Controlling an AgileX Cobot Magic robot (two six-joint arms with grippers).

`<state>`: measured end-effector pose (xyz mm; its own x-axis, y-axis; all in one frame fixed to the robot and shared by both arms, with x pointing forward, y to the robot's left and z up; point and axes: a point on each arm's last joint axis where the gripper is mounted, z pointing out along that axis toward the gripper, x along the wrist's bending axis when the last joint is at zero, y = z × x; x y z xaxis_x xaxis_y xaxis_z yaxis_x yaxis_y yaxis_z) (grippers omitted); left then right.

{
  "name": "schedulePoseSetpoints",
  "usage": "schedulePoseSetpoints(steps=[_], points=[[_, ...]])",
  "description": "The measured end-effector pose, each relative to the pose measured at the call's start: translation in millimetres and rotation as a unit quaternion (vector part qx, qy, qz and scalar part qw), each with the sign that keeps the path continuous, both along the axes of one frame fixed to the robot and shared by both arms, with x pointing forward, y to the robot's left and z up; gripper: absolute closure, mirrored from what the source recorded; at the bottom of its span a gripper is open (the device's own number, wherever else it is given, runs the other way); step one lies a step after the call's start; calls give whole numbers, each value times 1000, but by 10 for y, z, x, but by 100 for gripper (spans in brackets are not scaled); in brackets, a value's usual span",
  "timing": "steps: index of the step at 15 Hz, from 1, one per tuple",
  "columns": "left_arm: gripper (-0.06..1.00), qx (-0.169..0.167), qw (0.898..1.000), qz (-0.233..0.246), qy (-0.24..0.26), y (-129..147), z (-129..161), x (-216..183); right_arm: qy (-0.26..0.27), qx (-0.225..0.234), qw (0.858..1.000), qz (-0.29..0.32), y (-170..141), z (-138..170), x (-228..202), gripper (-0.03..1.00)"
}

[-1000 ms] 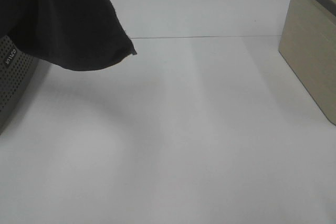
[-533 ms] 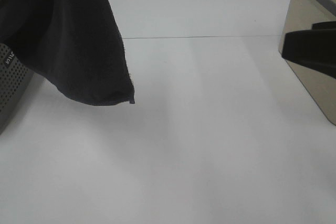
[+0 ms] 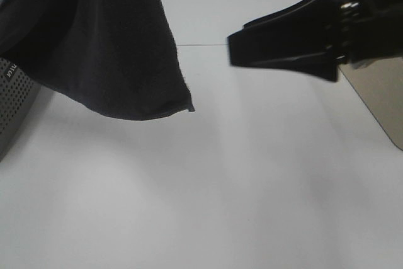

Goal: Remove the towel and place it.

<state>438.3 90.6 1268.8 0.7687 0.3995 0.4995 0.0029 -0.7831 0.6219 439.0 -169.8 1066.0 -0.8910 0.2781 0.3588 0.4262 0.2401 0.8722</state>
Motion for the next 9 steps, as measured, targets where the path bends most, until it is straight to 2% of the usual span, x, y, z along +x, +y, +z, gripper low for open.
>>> schedulePoseSetpoints(steps=[2, 4, 6, 9], points=[[94, -8, 1000, -5, 3, -14, 4, -7, 23, -20, 999, 26, 326, -169, 63, 20], [94, -11, 1000, -6, -1, -19, 10, -4, 41, -18, 998, 42, 536, -245, 132, 20], [94, -12, 1000, -6, -2, -20, 13, -3, 52, -17, 997, 46, 615, -293, 208, 20], [94, -32, 999, -11, -22, -52, 50, 18, 62, -13, 997, 49, 636, -319, 224, 20]])
